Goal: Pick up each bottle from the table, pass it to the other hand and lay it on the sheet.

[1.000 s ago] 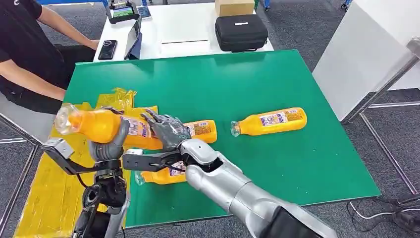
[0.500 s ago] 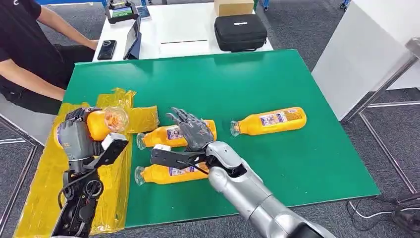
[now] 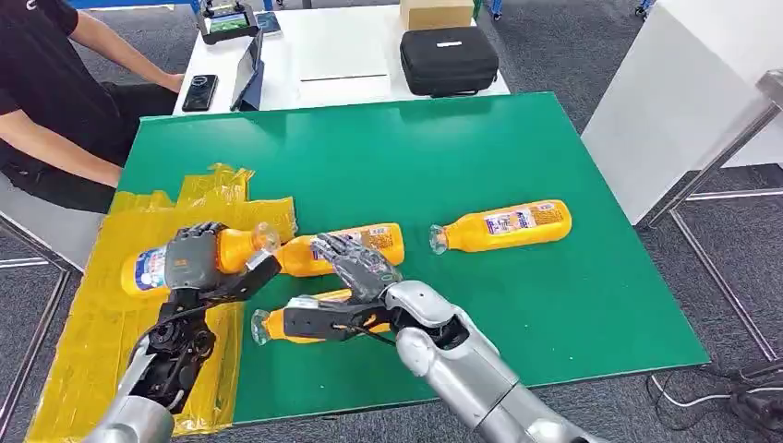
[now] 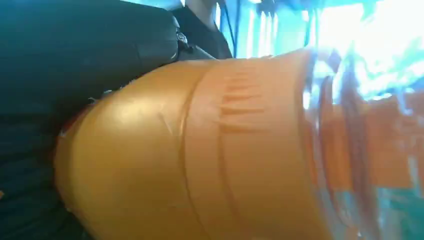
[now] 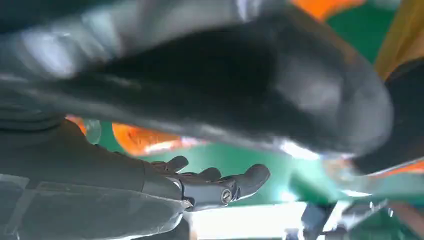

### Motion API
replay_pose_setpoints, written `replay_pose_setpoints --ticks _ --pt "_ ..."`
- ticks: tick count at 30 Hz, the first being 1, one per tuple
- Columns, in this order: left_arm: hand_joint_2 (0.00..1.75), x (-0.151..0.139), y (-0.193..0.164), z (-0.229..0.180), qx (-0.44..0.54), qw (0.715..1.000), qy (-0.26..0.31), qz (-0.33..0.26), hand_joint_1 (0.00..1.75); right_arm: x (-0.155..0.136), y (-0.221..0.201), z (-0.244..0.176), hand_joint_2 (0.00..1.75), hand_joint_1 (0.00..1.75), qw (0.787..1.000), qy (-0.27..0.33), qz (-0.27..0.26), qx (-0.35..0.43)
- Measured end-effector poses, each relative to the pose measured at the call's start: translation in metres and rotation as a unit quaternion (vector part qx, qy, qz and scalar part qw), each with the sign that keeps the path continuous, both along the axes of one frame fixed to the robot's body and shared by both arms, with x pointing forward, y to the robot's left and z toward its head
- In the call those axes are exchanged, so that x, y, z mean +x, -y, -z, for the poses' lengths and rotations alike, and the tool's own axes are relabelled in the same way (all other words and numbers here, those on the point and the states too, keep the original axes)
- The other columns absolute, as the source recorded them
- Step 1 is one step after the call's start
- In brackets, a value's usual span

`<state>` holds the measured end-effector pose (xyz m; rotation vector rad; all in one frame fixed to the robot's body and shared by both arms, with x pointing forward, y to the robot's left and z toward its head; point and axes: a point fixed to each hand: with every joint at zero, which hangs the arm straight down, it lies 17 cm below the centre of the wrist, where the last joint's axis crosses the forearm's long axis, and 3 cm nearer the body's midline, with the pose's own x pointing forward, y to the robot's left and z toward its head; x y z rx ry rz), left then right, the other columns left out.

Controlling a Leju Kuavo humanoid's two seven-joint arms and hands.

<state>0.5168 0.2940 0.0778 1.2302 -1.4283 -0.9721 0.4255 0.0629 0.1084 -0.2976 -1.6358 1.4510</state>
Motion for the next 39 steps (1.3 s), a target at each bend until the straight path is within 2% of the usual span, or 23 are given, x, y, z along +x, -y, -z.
replay_pose_setpoints --ticks 2,3,6,7,15,20,26,31,34,39 --pt "1.75 0.002 0.001 0.014 0.005 1.0 -0.029 0.004 0.0 -0.013 -0.001 0.013 0.0 0.0 0.999 -0.009 -0.02 -0.025" --pt "0.0 0.002 0.0 0.018 0.01 0.999 -0.038 0.005 0.0 -0.019 -0.001 0.019 0.0 0.0 0.999 -0.012 -0.028 -0.034" --pt "0.0 -0.001 -0.004 0.031 0.016 0.998 -0.058 0.004 0.0 -0.028 0.001 0.027 0.0 0.0 0.998 -0.014 -0.037 -0.044" --pt "0.0 -0.002 -0.005 0.035 0.018 0.998 -0.064 0.003 0.0 -0.03 0.001 0.029 1.75 0.0 0.998 -0.016 -0.04 -0.049" --pt "0.0 -0.006 -0.023 0.046 0.02 0.996 -0.081 -0.014 0.0 -0.051 0.016 0.074 1.75 0.0 0.985 -0.037 -0.091 -0.142" --pt "0.0 -0.009 -0.031 0.045 0.017 0.997 -0.075 -0.02 0.0 -0.047 0.027 0.088 1.75 0.0 0.974 -0.022 -0.111 -0.197" --pt "0.0 -0.011 -0.036 0.039 -0.002 0.998 -0.058 -0.021 0.0 -0.043 0.033 0.093 1.75 0.0 0.968 -0.012 -0.117 -0.222" --pt "0.0 -0.018 -0.042 0.015 -0.165 0.986 -0.002 -0.006 0.0 -0.029 0.041 0.093 1.75 0.0 0.967 0.023 -0.094 -0.235" --pt "0.0 -0.024 -0.05 -0.012 -0.285 0.957 0.058 -0.005 0.0 -0.015 0.049 0.089 1.75 0.0 0.966 0.055 -0.07 -0.243" --pt "0.0 -0.038 -0.053 -0.048 -0.379 0.917 0.129 0.006 0.0 -0.002 0.057 0.089 1.75 0.0 0.963 0.069 -0.049 -0.256"
